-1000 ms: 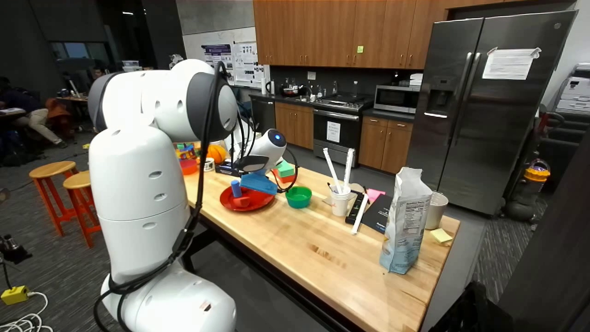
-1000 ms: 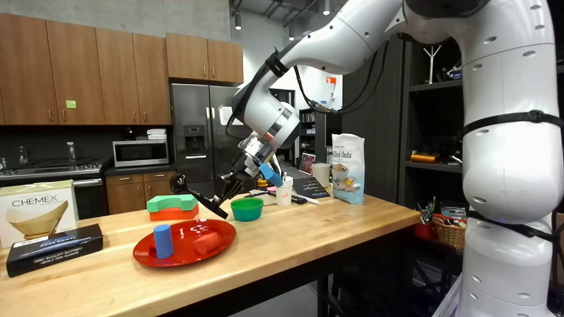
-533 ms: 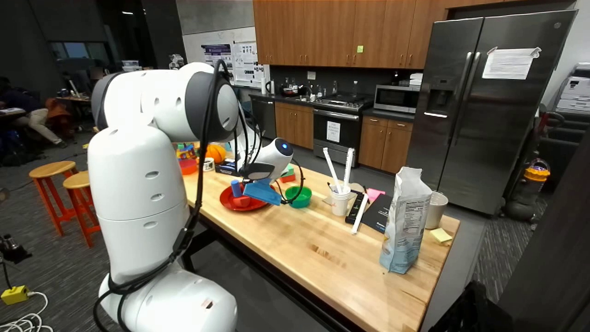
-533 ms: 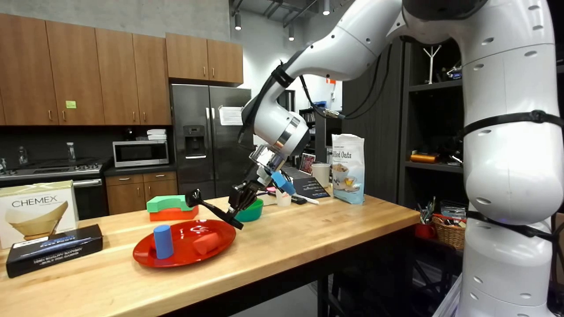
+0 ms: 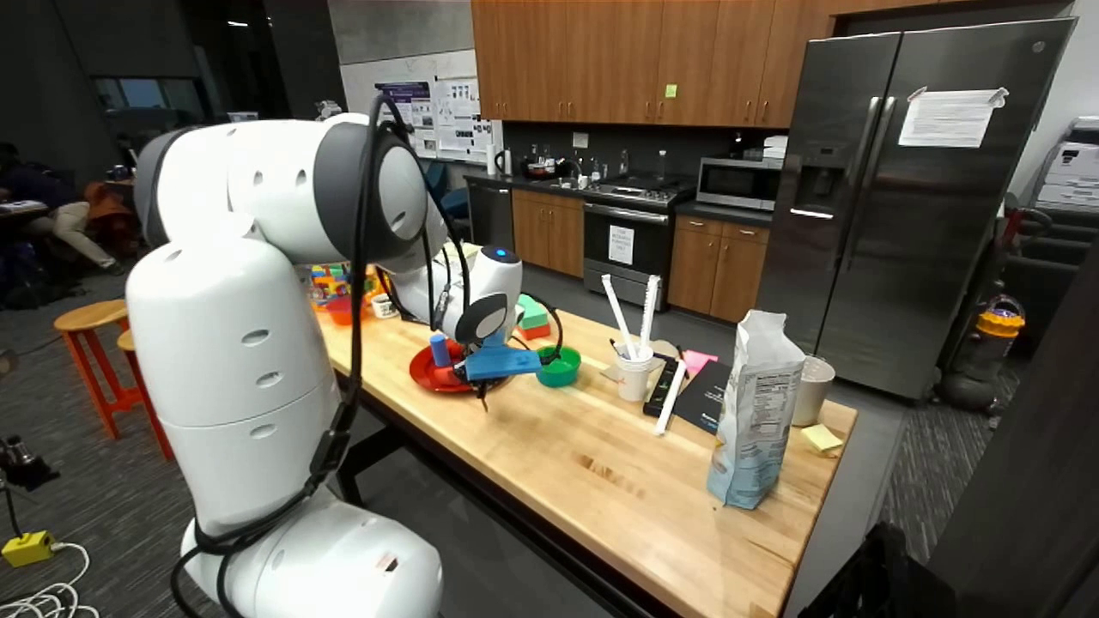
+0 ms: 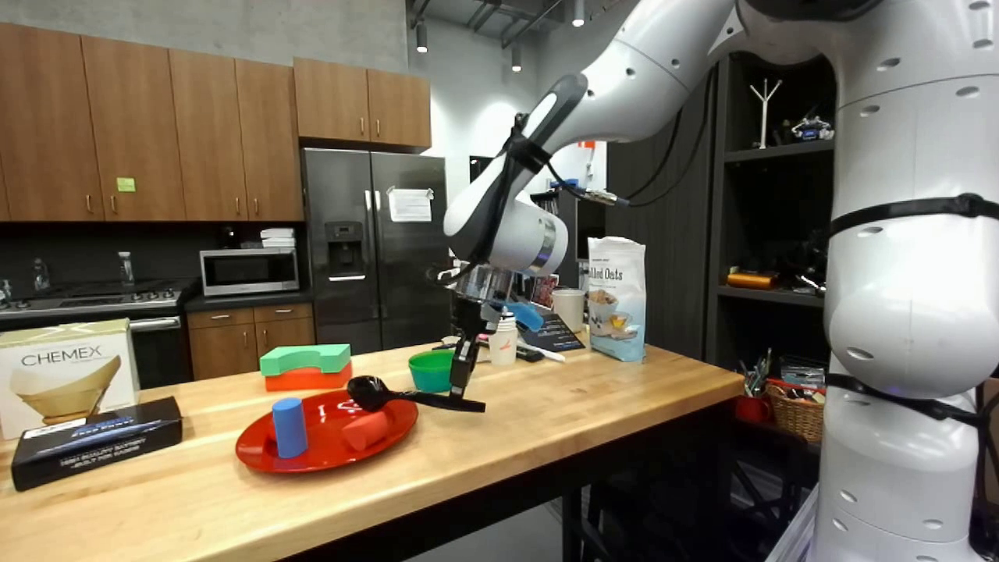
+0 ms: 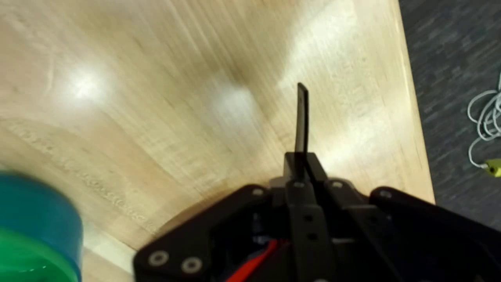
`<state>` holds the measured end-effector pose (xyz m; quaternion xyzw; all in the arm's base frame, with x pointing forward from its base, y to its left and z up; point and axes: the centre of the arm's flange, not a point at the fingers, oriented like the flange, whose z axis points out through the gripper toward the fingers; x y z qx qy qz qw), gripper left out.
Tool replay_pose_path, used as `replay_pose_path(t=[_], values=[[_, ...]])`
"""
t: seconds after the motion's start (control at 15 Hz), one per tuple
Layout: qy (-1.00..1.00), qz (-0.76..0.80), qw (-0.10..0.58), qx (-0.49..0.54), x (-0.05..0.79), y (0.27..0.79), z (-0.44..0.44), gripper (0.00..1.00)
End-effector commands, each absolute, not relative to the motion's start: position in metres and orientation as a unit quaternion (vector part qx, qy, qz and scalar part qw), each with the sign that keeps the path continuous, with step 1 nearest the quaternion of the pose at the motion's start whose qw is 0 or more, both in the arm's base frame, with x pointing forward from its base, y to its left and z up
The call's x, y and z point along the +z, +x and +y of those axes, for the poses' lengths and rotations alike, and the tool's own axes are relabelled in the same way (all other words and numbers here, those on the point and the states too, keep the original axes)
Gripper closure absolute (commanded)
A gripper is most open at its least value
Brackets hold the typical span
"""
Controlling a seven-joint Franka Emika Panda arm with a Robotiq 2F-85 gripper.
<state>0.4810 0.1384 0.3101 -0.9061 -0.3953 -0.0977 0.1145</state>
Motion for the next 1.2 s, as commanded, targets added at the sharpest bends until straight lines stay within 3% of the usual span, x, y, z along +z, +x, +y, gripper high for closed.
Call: replay_pose_path(t=[0.0,0.27,0.6,1.13], values=[[-0.886,-0.449,0.029,-0.111,0.352,0.466,0.125,0.99],[-0.863,-0.476,-0.038,-0.165,0.391,0.464,0.116,0.99],[-0.849,-0.501,-0.006,-0.169,0.416,0.452,0.112,0.99],[-0.828,-0.543,-0.012,-0.138,0.416,0.452,0.121,0.96]])
